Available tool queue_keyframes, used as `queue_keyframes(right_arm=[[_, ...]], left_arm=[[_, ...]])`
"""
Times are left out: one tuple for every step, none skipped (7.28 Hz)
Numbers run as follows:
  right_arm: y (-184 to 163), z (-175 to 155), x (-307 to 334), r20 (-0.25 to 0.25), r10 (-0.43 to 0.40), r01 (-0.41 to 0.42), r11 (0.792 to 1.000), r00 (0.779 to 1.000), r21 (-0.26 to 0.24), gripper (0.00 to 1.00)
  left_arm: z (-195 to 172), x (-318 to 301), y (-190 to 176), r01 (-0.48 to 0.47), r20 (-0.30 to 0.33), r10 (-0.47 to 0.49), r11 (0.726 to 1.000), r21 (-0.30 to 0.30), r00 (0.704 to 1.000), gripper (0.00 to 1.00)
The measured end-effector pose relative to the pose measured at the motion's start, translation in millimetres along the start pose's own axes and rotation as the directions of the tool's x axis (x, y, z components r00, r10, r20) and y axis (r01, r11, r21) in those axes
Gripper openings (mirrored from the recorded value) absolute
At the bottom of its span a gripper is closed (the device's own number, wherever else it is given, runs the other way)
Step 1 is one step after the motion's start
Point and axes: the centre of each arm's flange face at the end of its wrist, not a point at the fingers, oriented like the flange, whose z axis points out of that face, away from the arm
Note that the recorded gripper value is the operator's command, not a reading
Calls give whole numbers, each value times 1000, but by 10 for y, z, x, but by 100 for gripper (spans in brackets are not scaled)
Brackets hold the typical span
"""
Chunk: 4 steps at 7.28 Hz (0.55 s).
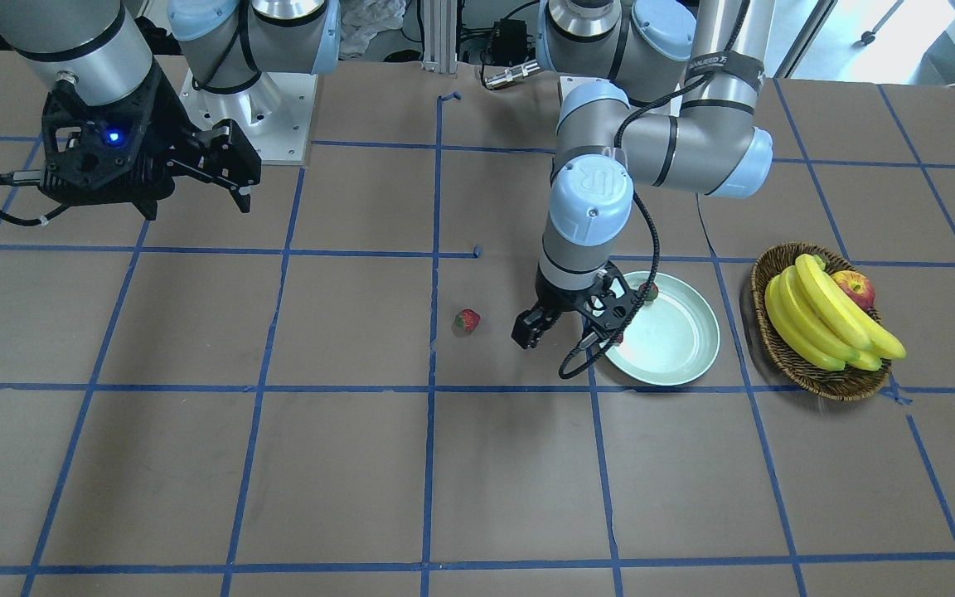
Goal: Collect all strawberries into plate
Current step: 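Reach the left gripper to the last strawberry and grasp it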
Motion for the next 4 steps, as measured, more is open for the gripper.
queue_keyframes(right_arm=[[0, 1, -1, 0, 0, 0, 1000, 1000, 0, 100], [0, 2, -4, 1, 0, 0, 1000, 1000, 0, 100], [-1, 3, -6, 1, -1, 1, 1000, 1000, 0, 100], [-1, 3, -6, 2, -1, 1, 1000, 1000, 0, 100]], left_arm=[[-2, 181, 190, 1, -34, -2, 999, -33, 999, 100], [78, 333, 406, -12, -51, 9, 998, -55, 999, 100], [209, 435, 620, -30, -51, 26, 997, -65, 998, 100], [384, 448, 780, -41, -40, 39, 997, -72, 998, 100]])
